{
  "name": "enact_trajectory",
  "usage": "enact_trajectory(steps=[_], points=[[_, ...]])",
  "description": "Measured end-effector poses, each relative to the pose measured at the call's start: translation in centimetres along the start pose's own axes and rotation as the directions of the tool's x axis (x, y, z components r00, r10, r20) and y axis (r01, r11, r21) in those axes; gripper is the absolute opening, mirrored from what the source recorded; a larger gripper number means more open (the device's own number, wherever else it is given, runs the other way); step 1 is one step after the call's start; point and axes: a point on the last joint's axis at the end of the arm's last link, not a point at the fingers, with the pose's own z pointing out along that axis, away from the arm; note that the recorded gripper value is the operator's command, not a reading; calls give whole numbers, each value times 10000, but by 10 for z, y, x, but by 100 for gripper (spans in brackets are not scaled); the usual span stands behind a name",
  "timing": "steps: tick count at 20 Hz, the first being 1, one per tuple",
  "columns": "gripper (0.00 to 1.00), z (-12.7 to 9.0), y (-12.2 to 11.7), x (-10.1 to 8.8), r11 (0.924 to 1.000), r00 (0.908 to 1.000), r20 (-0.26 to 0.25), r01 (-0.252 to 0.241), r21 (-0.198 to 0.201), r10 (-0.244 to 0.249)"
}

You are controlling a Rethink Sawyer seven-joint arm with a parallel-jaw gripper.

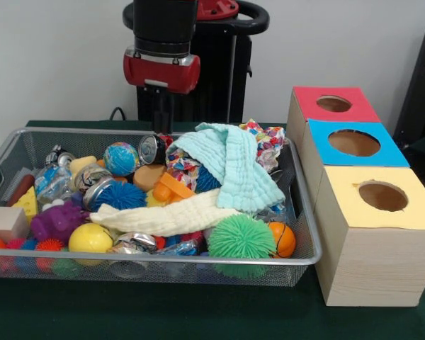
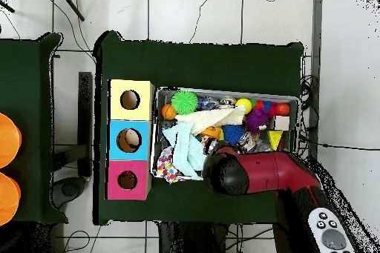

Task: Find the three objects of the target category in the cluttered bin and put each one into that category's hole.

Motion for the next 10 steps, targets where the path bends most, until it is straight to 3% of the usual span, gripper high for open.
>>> enact_trajectory(steps=[1,10], points=[[100,7,1,4,10000,9999,106,-12,-86,12],[100,20,4,11,9997,9999,113,-30,-227,32]])
